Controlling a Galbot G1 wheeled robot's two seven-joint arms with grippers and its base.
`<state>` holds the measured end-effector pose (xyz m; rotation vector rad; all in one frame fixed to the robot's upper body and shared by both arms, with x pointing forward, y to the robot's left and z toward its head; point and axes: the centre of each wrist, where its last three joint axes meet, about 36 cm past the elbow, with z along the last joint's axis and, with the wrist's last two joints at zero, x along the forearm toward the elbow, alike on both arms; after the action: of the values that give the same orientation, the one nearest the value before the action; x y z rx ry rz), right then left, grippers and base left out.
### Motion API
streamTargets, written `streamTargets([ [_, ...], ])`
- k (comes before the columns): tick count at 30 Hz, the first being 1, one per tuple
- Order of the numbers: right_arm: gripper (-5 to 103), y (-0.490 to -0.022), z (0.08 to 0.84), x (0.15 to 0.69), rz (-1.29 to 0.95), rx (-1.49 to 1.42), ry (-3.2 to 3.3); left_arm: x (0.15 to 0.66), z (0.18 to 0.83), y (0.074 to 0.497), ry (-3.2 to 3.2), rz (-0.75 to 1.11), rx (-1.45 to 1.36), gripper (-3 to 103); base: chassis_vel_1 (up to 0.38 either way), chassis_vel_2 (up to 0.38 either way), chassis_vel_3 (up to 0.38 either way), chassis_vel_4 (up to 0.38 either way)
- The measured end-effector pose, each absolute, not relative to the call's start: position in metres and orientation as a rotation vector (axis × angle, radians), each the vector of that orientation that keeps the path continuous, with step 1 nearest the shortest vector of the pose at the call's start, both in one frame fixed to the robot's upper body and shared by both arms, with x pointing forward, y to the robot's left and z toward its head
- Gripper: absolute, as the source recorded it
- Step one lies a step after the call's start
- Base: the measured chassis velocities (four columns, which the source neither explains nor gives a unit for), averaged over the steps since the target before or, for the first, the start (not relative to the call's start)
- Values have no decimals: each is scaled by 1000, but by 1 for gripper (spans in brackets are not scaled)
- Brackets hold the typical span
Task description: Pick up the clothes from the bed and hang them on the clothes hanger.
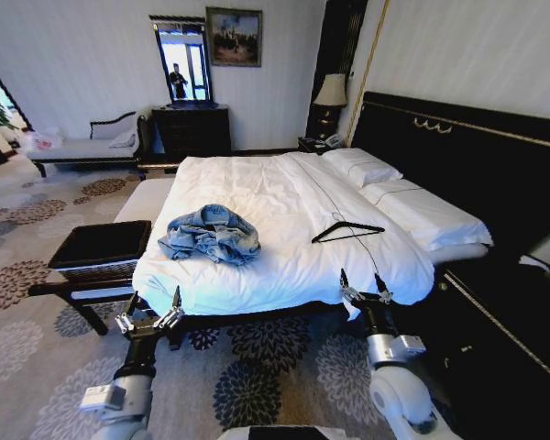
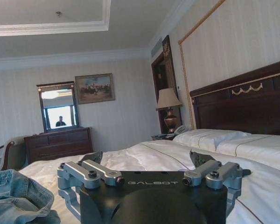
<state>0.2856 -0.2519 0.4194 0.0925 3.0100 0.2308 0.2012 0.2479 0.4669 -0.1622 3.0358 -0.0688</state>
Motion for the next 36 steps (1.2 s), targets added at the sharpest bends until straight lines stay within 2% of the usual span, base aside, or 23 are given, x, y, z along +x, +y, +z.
streamTargets([
  [24,100,-252,408,287,237,100,3014,202,460,252,3044,-52,-153,100,-5,38,0,-39],
  [36,100,-251,404,287,224,101,3015,204,456,254,3047,-54,-153,100,-133,160,135,-160],
])
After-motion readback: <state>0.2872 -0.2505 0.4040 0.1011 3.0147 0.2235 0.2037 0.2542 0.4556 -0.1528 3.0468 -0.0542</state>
